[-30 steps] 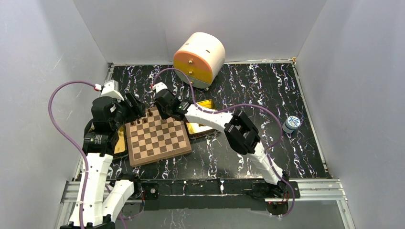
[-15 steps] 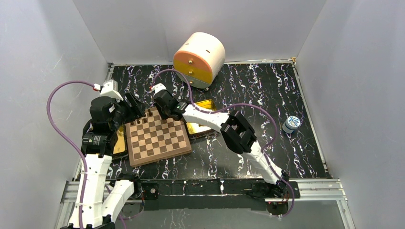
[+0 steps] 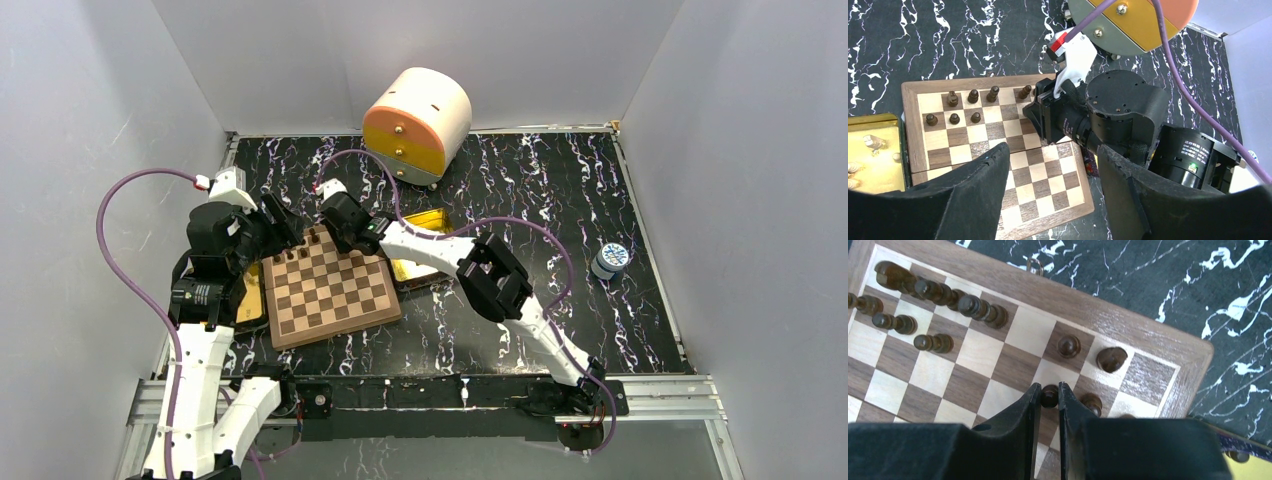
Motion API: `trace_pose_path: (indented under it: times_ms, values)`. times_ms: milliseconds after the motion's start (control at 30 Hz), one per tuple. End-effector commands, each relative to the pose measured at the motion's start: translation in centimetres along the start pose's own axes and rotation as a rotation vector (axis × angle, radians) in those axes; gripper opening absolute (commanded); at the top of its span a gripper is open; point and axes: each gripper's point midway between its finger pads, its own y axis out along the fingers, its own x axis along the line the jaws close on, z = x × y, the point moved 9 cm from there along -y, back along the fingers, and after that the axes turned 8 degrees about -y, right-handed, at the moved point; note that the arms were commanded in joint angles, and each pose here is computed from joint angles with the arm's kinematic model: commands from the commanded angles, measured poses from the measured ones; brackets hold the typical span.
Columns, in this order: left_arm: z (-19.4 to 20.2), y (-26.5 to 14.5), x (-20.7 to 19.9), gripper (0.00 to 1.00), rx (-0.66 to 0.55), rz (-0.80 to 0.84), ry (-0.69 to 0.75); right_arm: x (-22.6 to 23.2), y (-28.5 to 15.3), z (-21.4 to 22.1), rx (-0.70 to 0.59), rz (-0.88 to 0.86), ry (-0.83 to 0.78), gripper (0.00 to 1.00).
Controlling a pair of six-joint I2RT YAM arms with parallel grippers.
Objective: Set up the chess pieces on the board
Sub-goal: Place the chess piece on the chessboard.
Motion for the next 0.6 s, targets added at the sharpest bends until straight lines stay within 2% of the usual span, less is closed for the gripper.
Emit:
trace_pose_path:
  times_ms: [0,567]
  values:
    - [-1.02,-0.83,-0.49,0.63,-0.039,0.014,0.018,0.53,-0.03,-1.41,-0.047,-0.008,-0.008,0.26]
    - [-1.04,-0.73,-0.47,0.63,-0.037,0.011,0.020,0.58,0.30,-0.82,-0.031,0.000,-0.025,0.33]
